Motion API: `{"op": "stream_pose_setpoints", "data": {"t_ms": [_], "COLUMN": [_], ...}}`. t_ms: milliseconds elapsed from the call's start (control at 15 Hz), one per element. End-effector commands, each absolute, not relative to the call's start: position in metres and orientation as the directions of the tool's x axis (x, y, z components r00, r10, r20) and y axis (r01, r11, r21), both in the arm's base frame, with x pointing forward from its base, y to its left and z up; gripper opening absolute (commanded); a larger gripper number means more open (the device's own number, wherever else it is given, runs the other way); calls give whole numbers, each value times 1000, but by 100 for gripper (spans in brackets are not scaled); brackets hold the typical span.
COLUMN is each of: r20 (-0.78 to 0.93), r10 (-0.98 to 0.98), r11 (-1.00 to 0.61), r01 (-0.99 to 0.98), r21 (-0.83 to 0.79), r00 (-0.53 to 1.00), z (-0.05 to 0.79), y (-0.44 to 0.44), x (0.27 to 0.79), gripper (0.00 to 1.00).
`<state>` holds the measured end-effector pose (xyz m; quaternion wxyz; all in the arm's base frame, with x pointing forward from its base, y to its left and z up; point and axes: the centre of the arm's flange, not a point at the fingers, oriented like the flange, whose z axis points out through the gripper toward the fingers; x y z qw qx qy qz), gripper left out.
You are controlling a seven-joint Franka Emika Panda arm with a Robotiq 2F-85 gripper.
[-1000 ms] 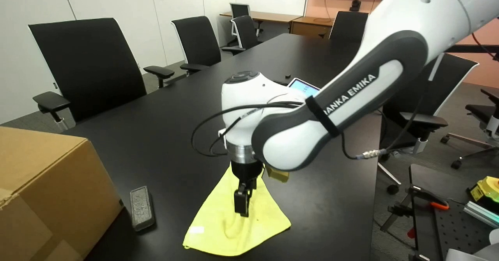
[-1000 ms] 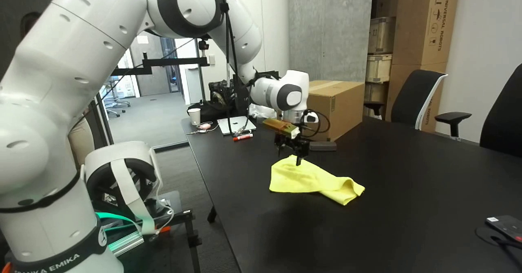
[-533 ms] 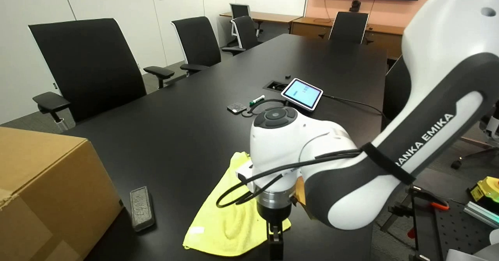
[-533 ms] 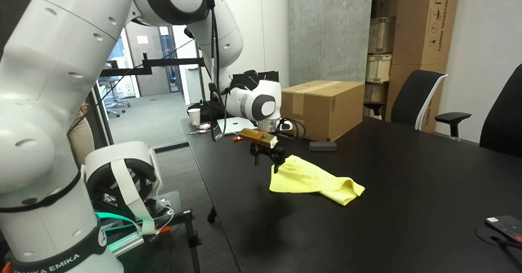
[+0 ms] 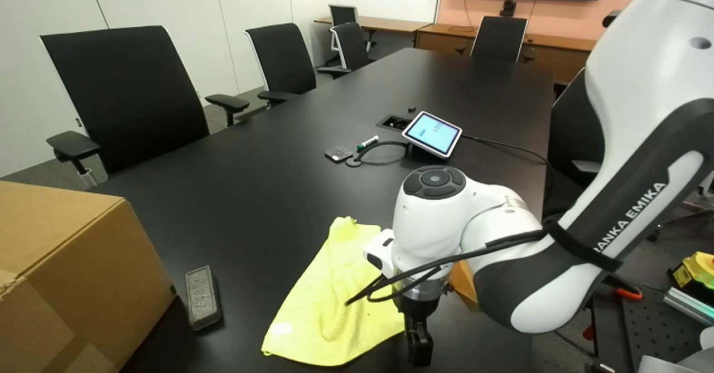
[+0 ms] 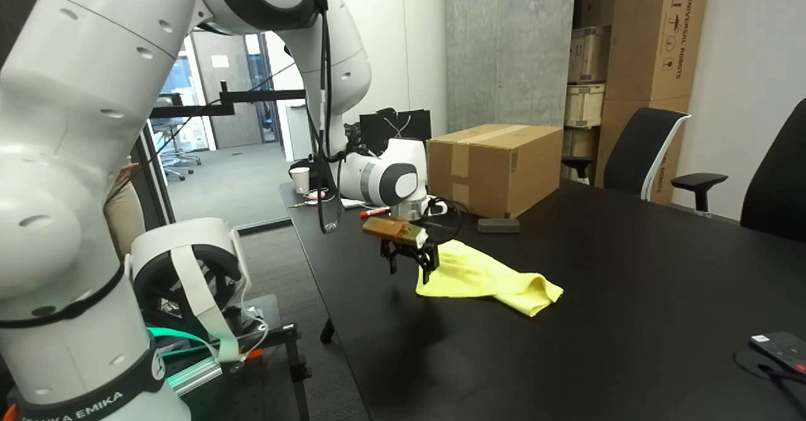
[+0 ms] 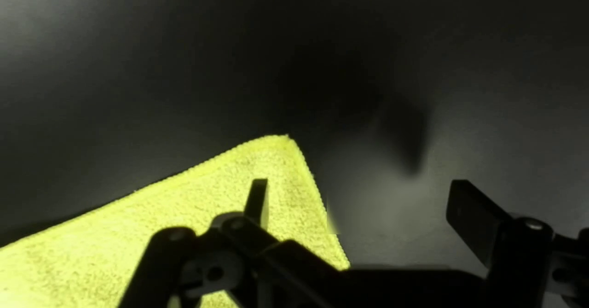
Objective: Fold the towel in half
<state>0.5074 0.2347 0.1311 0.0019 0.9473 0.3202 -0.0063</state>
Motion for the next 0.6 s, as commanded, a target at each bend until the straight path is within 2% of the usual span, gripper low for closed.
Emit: {"op": "stream_pose_setpoints", "data": {"t_ms": [0, 133, 533], "r20": [33, 49, 90], "r10": [636, 678, 871], "r11": [-772, -734, -482], "r01": [636, 679, 875], "r21": [14, 2, -39], "r00": [771, 733, 484], "z": [144, 143, 147], "y": [215, 210, 202], "x": [502, 508, 517], "gripper": [100, 100, 100]}}
